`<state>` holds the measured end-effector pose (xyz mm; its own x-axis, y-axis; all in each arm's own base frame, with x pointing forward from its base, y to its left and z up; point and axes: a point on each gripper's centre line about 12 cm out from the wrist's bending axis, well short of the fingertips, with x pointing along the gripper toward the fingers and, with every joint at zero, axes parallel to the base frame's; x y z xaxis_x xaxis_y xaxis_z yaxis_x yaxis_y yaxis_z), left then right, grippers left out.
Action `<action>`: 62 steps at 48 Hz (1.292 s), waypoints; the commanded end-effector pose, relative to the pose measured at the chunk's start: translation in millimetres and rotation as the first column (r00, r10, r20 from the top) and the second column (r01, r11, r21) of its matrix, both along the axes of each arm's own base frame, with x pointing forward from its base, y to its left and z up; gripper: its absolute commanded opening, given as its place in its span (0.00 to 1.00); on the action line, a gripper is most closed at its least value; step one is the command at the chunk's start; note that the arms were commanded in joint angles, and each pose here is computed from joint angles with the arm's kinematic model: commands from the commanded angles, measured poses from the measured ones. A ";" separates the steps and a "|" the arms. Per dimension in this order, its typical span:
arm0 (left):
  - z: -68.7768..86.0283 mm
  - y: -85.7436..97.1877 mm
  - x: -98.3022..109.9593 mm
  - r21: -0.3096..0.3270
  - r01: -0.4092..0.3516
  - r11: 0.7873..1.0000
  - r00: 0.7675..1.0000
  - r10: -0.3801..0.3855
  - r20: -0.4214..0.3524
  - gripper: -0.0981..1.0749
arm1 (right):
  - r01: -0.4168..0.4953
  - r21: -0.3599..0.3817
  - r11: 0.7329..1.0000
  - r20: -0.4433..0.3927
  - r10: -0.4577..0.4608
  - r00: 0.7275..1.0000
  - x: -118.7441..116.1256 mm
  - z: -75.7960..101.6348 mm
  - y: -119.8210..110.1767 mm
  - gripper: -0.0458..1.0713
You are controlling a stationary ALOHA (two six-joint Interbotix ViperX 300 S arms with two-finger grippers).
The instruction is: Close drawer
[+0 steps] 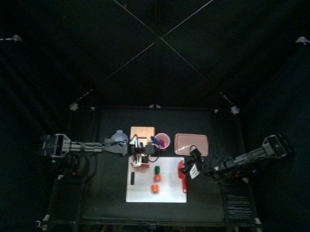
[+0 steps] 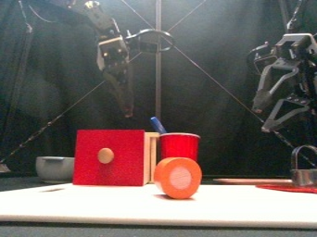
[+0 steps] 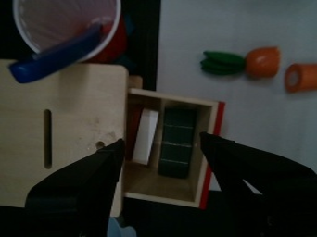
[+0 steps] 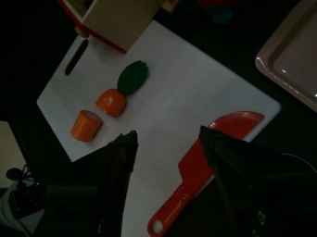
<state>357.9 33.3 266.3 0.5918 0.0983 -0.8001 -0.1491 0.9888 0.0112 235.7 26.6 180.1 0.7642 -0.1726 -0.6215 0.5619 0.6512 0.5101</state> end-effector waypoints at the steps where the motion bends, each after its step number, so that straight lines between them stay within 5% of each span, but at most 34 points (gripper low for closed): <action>1: 22.2 -2.2 -13.0 -0.029 -0.017 0.999 0.989 0.021 0.150 0.92 | -0.010 -0.010 1.000 0.047 0.011 0.999 4.7 13.5 0.1 0.84; 7: 22.0 -8.3 -43.3 -0.113 -0.042 0.993 0.937 0.078 0.342 0.92 | -0.036 -0.072 0.997 0.088 0.042 0.995 6.0 22.9 -2.9 0.84; 11: 15.4 -11.2 -67.2 -0.161 -0.039 0.986 0.868 0.113 0.484 0.91 | -0.060 -0.115 0.992 0.135 0.075 0.988 7.3 35.1 -3.3 0.84; 13: 11.1 -13.8 -80.8 -0.167 -0.023 0.986 0.815 0.115 0.568 0.91 | -0.072 -0.142 0.987 0.158 0.095 0.983 8.4 41.5 -3.3 0.84; 18: -2.2 -15.3 -101.5 -0.162 -0.007 0.987 0.744 0.114 0.658 0.91 | -0.108 -0.239 0.965 0.209 0.160 0.965 12.3 57.3 -3.2 0.84; 28: -18.0 -12.4 -109.7 -0.123 -0.016 0.992 0.789 0.088 0.608 0.91 | -0.143 -0.391 0.909 0.259 0.258 0.931 25.4 81.6 -3.9 0.84; 41: -36.9 -7.0 -117.6 -0.110 -0.042 0.993 0.824 0.097 0.558 0.91 | -0.126 -0.341 0.932 0.230 0.212 0.950 34.0 74.0 -16.8 0.84; 62: -30.1 -1.6 -115.0 -0.098 -0.056 0.994 0.811 0.102 0.576 0.91 | -0.060 -0.193 0.979 0.216 0.102 0.971 55.5 72.8 -16.1 0.84</action>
<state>237.9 30.0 225.0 0.9291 0.1153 -0.3514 -0.1859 0.9670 -0.1742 284.6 13.4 243.6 0.8916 -0.1877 -0.4120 0.3823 0.7996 0.4632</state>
